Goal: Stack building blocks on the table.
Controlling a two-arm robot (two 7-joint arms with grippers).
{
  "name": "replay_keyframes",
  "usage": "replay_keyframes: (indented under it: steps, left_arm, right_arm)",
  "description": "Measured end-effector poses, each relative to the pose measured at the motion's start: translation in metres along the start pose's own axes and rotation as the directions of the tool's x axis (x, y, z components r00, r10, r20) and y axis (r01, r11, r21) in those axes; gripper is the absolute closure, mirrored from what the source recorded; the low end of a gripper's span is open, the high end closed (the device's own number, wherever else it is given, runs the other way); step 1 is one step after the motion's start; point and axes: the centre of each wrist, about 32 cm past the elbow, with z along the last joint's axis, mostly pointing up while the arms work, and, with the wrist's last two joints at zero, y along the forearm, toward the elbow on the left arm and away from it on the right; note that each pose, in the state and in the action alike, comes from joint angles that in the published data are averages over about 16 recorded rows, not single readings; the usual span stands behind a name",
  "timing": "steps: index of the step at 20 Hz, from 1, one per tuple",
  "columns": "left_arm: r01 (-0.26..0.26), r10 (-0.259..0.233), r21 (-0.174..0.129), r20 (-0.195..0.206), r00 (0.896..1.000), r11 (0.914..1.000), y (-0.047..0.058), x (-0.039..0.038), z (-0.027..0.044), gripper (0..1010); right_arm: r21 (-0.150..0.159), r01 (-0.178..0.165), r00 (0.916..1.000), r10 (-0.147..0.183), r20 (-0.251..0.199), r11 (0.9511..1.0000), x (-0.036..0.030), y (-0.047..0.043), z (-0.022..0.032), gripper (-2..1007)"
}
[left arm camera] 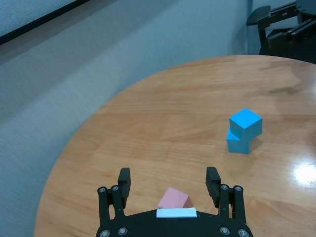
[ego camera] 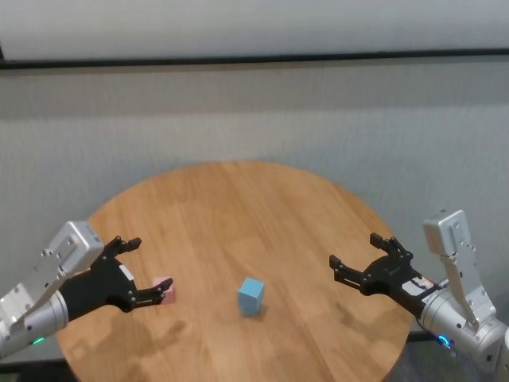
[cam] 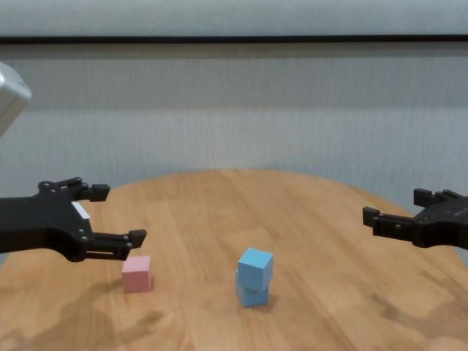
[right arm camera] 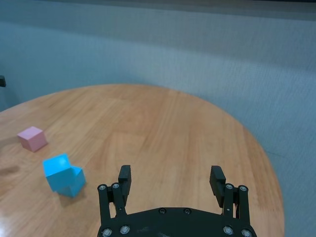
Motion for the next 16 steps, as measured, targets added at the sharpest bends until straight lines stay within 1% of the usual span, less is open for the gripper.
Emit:
replay_keyframes:
  steps: [4, 9, 13, 16]
  left_arm:
    - [0.012, -0.012, 0.001, -0.011, 1.000, 0.9999, -0.002, 0.0036, -0.0025, 10]
    - [0.029, -0.028, 0.006, -0.027, 0.999, 0.9996, -0.006, 0.0100, -0.0075, 10]
    - [0.039, -0.038, 0.014, -0.040, 0.998, 0.9991, -0.011, 0.0152, -0.0121, 10]
    - [0.041, -0.040, 0.024, -0.047, 0.998, 0.9989, -0.014, 0.0173, -0.0145, 10]
  right_arm:
    - [0.000, -0.002, 1.0000, 0.002, 0.001, 1.0000, -0.0004, 0.0004, 0.0001, 0]
    - [0.001, -0.005, 1.0000, 0.005, 0.000, 1.0000, -0.0011, 0.0014, 0.0005, 0]
    - [0.001, -0.007, 1.0000, 0.007, 0.000, 1.0000, -0.0015, 0.0019, 0.0007, 0]
    - [0.001, -0.008, 1.0000, 0.008, 0.000, 1.0000, -0.0016, 0.0022, 0.0008, 0]
